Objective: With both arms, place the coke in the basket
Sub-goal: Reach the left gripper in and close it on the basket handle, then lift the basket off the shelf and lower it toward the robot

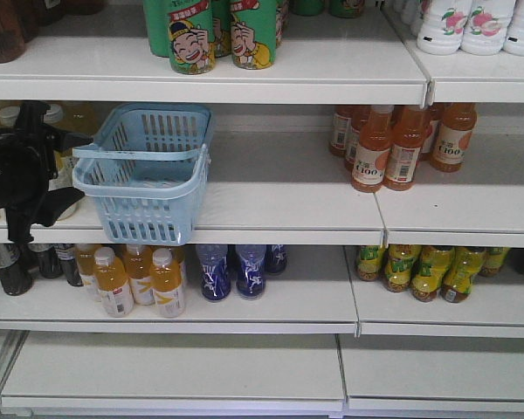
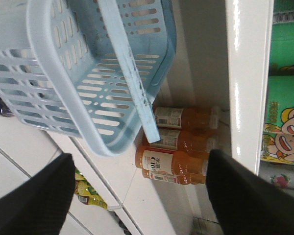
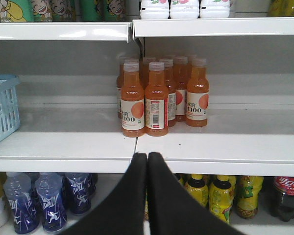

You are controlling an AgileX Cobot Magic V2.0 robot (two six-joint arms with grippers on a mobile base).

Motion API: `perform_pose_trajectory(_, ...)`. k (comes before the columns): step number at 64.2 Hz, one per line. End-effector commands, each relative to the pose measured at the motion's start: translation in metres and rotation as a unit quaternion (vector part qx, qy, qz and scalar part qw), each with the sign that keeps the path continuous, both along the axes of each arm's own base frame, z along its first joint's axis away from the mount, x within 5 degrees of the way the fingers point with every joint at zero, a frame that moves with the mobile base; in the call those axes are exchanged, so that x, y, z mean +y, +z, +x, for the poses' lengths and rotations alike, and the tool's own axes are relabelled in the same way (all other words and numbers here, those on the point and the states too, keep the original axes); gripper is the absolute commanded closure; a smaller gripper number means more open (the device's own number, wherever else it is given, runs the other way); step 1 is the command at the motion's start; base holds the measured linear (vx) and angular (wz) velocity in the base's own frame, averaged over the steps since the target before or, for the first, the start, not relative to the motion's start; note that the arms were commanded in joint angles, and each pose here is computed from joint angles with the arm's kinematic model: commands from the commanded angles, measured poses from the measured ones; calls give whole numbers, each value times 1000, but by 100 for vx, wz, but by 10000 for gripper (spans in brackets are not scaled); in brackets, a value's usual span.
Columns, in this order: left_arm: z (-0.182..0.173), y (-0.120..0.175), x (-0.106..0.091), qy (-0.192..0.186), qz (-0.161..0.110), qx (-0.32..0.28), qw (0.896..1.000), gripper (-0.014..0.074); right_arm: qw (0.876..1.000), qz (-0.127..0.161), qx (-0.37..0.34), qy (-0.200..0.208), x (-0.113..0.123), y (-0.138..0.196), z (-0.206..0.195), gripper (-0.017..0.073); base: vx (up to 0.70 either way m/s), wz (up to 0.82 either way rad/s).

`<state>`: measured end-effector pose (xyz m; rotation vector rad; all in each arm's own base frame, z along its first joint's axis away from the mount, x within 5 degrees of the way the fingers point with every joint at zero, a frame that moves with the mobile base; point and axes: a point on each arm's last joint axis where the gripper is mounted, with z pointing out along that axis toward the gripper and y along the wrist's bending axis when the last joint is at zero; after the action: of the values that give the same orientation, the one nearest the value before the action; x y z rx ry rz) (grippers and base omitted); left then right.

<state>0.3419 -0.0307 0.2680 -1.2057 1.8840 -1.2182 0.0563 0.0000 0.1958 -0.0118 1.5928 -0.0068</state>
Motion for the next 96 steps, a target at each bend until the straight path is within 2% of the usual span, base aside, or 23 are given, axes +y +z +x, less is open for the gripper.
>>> perform_pose_trajectory(1,14,18,-9,-18,-36,-45,998,55,999,-4,-38,-1,0,5,0,569,0,0)
perform_pose_trajectory(9,33,12,-8,-20,-26,-44,998,55,999,-4,-38,-1,0,5,0,569,0,0)
perform_pose_trajectory(35,70,15,-8,-18,-24,-65,997,55,999,-4,-38,-1,0,5,0,569,0,0)
perform_pose_trajectory(54,92,1,-9,-22,-29,-58,998,81,999,-4,-38,-1,0,5,0,569,0,0)
perform_pose_trajectory(61,102,-1,-11,-34,-35,-63,997,138,999,-4,-38,-1,0,5,0,569,0,0)
perform_pose_trajectory(68,111,-4,-14,-52,-44,-69,995,240,999,-4,-38,-1,0,5,0,569,0,0)
perform_pose_trajectory(74,117,-7,-16,-61,-50,-71,994,354,999,-4,-38,-1,0,5,0,569,0,0)
perform_pose_trajectory(84,119,-8,-16,-64,-53,-72,994,602,999,-4,-38,-1,0,5,0,569,0,0)
perform_pose_trajectory(90,118,-6,-18,-81,-54,-80,992,602,999,-4,-38,-1,0,5,0,569,0,0)
perform_pose_trajectory(96,115,-4,-23,-114,-59,-92,987,601,999,-4,-38,-1,0,5,0,569,0,0)
